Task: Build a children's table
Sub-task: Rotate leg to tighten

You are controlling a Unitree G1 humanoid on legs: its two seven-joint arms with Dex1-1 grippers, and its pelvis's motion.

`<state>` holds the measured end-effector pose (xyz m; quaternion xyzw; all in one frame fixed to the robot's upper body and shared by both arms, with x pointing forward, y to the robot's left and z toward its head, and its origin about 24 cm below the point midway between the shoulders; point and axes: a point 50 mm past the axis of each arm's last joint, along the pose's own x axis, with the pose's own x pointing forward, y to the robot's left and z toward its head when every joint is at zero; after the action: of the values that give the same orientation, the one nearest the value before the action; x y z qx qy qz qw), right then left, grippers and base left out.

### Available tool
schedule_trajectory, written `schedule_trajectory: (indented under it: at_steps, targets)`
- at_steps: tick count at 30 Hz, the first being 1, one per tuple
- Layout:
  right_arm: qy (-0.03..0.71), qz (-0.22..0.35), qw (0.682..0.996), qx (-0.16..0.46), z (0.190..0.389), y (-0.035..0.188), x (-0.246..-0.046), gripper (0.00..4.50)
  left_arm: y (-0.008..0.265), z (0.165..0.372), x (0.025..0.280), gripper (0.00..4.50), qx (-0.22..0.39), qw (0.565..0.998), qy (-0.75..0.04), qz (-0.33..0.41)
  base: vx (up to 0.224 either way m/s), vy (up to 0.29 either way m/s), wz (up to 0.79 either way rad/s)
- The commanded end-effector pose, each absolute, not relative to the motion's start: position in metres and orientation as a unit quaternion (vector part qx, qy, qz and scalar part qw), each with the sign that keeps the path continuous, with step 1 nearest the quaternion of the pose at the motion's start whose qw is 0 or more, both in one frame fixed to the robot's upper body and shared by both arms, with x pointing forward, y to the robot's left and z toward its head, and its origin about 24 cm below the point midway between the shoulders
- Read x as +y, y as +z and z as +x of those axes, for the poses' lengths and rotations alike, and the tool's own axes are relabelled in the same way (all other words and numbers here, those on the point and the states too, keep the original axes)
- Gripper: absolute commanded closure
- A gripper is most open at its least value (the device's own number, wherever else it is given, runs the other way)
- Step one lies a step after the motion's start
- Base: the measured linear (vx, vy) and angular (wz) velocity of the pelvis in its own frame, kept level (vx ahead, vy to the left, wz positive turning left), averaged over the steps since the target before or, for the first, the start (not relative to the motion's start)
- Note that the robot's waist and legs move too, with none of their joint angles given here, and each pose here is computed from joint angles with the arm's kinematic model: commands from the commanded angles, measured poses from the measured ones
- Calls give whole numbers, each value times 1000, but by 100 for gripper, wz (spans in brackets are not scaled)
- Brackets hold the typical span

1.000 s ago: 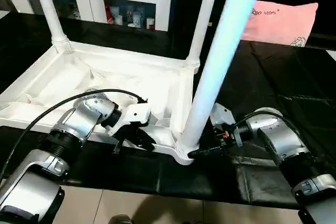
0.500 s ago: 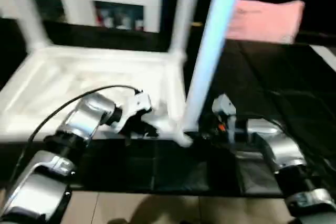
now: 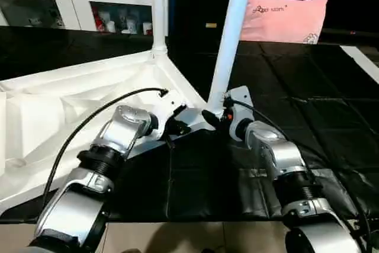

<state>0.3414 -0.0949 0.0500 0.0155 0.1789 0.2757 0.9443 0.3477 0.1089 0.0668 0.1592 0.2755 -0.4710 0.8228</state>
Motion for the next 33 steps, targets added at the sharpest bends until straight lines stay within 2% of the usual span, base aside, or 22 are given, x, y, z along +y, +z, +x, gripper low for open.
schedule_trajectory:
  at_steps: [1, 4, 8, 13, 17, 20, 22, 23, 26, 33]
  targets:
    - [359, 24, 914, 187, 329, 45, -69, 70, 82, 347, 86, 450, 220, 810, -518, 168, 0, 0, 0]
    - [377, 11, 910, 175, 327, 46, -82, 47, 82, 346, 95, 450, 224, 805, -524, 165, 0, 0, 0]
    - [440, -32, 883, 159, 318, 48, -101, 11, 81, 343, 107, 450, 233, 789, -544, 166, 0, 0, 0]
    - [491, -53, 856, 154, 312, 55, -128, 11, 81, 337, 119, 450, 222, 745, -597, 200, 0, 0, 0]
    - [516, -70, 839, 154, 311, 60, -139, 11, 81, 333, 125, 450, 229, 721, -621, 205, 0, 0, 0]
    - [570, -94, 801, 159, 307, 68, -155, 11, 83, 326, 133, 450, 240, 679, -659, 216, 0, 0, 0]
    - [570, -94, 801, 159, 307, 68, -155, 11, 83, 326, 133, 450, 240, 679, -659, 216, 0, 0, 0]
    - [597, -125, 775, 164, 307, 73, -161, 11, 81, 321, 140, 450, 256, 644, -683, 230, 0, 0, 0]
    - [616, -145, 756, 167, 306, 74, -161, 11, 80, 318, 143, 450, 260, 625, -696, 239, 0, 0, 0]
    - [672, -147, 709, 154, 304, 79, -153, 11, 77, 311, 141, 450, 263, 579, -728, 257, 0, 0, 0]
